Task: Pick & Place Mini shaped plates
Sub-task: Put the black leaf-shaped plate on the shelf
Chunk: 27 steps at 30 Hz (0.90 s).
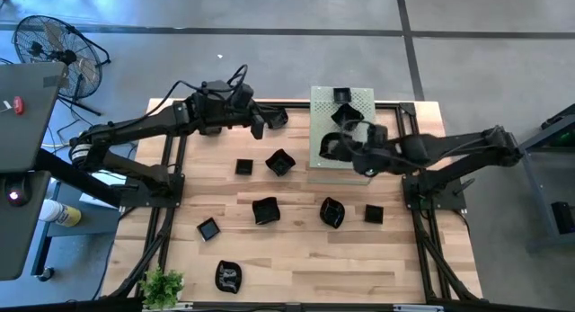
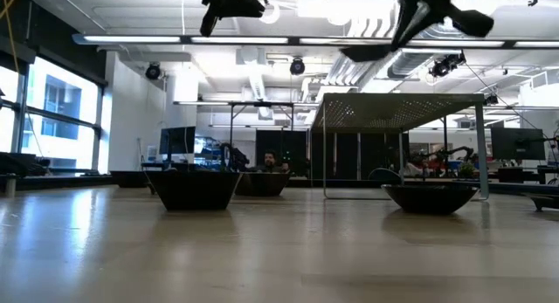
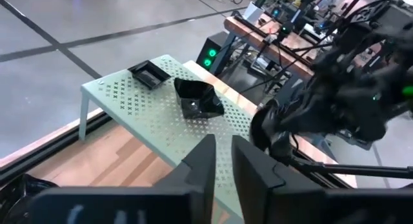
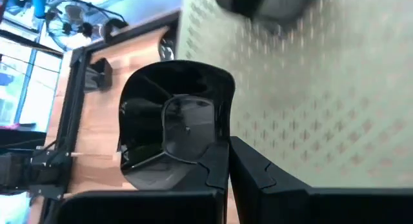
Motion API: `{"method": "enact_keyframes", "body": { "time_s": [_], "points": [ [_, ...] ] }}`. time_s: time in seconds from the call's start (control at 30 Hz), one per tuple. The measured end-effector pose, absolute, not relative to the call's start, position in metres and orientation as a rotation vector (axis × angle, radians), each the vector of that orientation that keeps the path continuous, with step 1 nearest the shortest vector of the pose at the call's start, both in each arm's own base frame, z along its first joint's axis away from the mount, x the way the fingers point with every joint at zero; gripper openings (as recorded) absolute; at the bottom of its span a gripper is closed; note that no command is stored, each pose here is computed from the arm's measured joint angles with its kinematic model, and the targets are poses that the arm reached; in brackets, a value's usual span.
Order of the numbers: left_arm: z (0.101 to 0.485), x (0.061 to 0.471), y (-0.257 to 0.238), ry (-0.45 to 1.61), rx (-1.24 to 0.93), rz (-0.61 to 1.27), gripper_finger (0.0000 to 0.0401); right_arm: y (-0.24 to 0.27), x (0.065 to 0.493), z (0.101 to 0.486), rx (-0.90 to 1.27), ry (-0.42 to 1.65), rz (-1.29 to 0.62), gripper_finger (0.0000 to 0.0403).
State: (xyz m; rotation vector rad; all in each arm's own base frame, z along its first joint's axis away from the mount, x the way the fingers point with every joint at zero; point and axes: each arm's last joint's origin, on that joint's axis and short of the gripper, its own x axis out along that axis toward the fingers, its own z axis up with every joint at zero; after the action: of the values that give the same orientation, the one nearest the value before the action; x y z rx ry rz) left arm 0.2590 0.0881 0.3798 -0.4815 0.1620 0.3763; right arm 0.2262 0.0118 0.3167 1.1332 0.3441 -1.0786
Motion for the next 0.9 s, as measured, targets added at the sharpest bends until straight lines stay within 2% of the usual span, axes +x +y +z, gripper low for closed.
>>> {"method": "enact_keyframes", "body": {
  "time_s": [0.27, 0.7, 0.9],
  "points": [
    [0.379, 0.259, 0.087, 0.17, -0.487, 0.356, 0.0007, -0.002, 0.224, 0.282, 1.24, 0.355, -1.173, 0.0001],
    [0.377, 0.259, 0.087, 0.194, -0.51, 0.353, 0.0005, -0.017, 0.198, 0.289, 1.281, 0.394, -1.278, 0.0001],
    [0.376, 0.258, 0.087, 0.201, -0.511, 0.355, 0.0005, -0.019, 0.198, 0.287, 1.329, 0.443, -1.277, 0.0032]
  ]
}}
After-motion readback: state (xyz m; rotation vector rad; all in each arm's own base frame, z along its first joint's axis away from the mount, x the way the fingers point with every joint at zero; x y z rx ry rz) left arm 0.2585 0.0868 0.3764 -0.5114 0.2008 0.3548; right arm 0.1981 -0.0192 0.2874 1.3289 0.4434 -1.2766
